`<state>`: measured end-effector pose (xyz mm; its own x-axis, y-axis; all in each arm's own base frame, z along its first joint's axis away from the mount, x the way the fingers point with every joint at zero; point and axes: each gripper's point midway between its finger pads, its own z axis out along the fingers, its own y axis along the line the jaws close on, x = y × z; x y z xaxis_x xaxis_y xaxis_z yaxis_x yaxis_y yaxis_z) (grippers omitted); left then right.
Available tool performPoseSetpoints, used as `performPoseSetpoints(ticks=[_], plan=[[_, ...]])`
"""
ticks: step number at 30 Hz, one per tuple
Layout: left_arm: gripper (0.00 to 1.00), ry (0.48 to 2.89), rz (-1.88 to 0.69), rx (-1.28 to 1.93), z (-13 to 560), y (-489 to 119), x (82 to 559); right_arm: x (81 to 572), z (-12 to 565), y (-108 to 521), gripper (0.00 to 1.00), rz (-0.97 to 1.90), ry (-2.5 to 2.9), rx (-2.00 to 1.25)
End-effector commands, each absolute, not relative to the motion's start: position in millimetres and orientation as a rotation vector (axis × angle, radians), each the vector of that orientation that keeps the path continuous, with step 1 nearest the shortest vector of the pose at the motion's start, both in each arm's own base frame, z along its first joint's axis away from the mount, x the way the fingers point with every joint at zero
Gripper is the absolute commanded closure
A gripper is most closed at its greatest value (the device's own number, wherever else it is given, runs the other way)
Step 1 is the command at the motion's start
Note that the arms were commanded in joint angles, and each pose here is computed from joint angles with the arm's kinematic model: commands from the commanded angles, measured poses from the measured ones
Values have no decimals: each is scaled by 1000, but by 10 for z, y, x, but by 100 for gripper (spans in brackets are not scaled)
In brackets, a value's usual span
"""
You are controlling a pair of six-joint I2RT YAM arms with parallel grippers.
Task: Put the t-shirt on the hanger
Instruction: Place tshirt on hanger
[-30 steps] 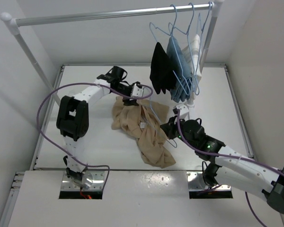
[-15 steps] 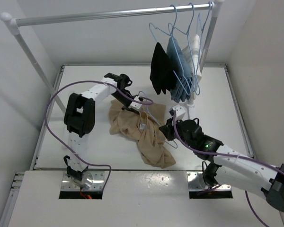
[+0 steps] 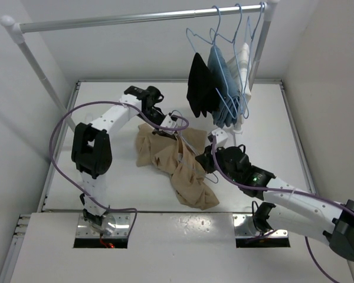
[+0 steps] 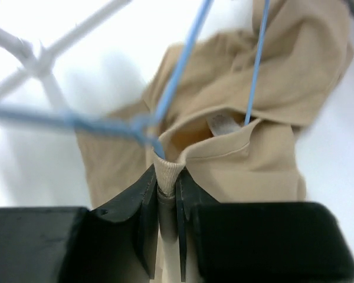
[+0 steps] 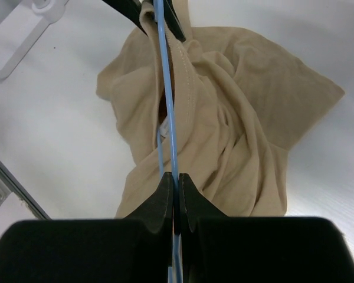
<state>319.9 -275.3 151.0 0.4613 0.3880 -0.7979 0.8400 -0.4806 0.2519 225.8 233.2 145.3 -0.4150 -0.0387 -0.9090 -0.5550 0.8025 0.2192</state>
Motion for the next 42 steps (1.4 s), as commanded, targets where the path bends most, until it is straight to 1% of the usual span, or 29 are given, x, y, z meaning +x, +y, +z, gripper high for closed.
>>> performPoseSetpoints(ticks=[1,2,3,4,5,6,17,18,19,21,22,23,24,26,27,28,29,31,32,33,34,35,36,37,38,39,41,42], plan=[[80,910,-1018,1963,2016,-2920,2852,2414,1783,2420,100,623,1836,-415],[80,926,-1024,1971,1961,-2901,2835,2421,1808,2428,100,627,1826,-411],[82,933,-1031,1972,1935,-2894,2821,2421,1808,2428,100,627,1826,-411],[91,935,-1034,1987,1912,-2893,2767,2425,1779,2433,100,623,1834,-414],[97,935,-1034,1987,1912,-2893,2767,2426,1779,2433,100,623,1834,-414],[100,951,-1036,1998,1857,-2870,2752,2426,1779,2433,100,623,1834,-414],[100,1017,-988,1994,1900,-2731,2828,2432,1920,2422,100,610,1809,-436],[100,1027,-978,1997,1924,-2715,2822,2441,1903,2424,94,594,1821,-452],[100,1037,-946,2004,1932,-2672,2882,2466,1981,2452,75,595,1819,-452],[100,1061,-911,1988,2001,-2632,2931,2457,1964,2442,53,575,1859,-467],[100,1092,-889,1977,1990,-2576,3001,2493,2109,2442,46,569,1843,-450],[100,1098,-847,1948,2064,-2516,3072,2516,2070,2388,32,525,1875,-441],[100,1154,-849,1909,2108,-2486,3109,2540,2122,2361,27,510,1877,-416],[100,1215,-808,1844,2127,-2415,3220,2610,2356,2283,21,495,1852,-312],[100,1319,-832,1768,2135,-2345,3252,2627,2463,2277,19,503,1843,-279],[100,1356,-823,1739,2127,-2304,3271,2613,2571,2282,17,519,1821,-260],[100,1391,-811,1727,2027,-2278,3266,2619,2611,2265,17,511,1820,-253],[100,1514,-792,1634,2033,-2170,3229,2615,2777,2275,17,539,1808,-224],[100,1554,-705,1591,2001,-2088,3359,2617,2789,2306,17,550,1819,-225],[100,1638,-707,1559,1808,-2023,3280,2614,2866,2327,17,554,1825,-233],[100,1700,-690,1490,1836,-1977,3239,2621,2780,2415,17,546,1865,-266],[100,1739,-597,1433,1812,-1875,3370,2643,2906,2474,21,559,1862,-273],[100,1806,-585,1385,1683,-1817,3328,2619,2805,2504,23,530,1919,-306],[100,1873,-572,1265,1746,-1745,3335,2645,2627,2620,25,501,1986,-339],[100,1914,-497,1199,1679,-1655,3403,2662,2699,2695,30,499,1996,-353],[100,1935,-466,1145,1691,-1584,3423,2626,2569,2715,32,470,2062,-372],[100,1978,-421,1046,1702,-1500,3417,2582,2475,2872,34,471,2119,-389],[100,1973,-399,1010,1726,-1439,3393,2520,2306,2978,34,467,2163,-430]])
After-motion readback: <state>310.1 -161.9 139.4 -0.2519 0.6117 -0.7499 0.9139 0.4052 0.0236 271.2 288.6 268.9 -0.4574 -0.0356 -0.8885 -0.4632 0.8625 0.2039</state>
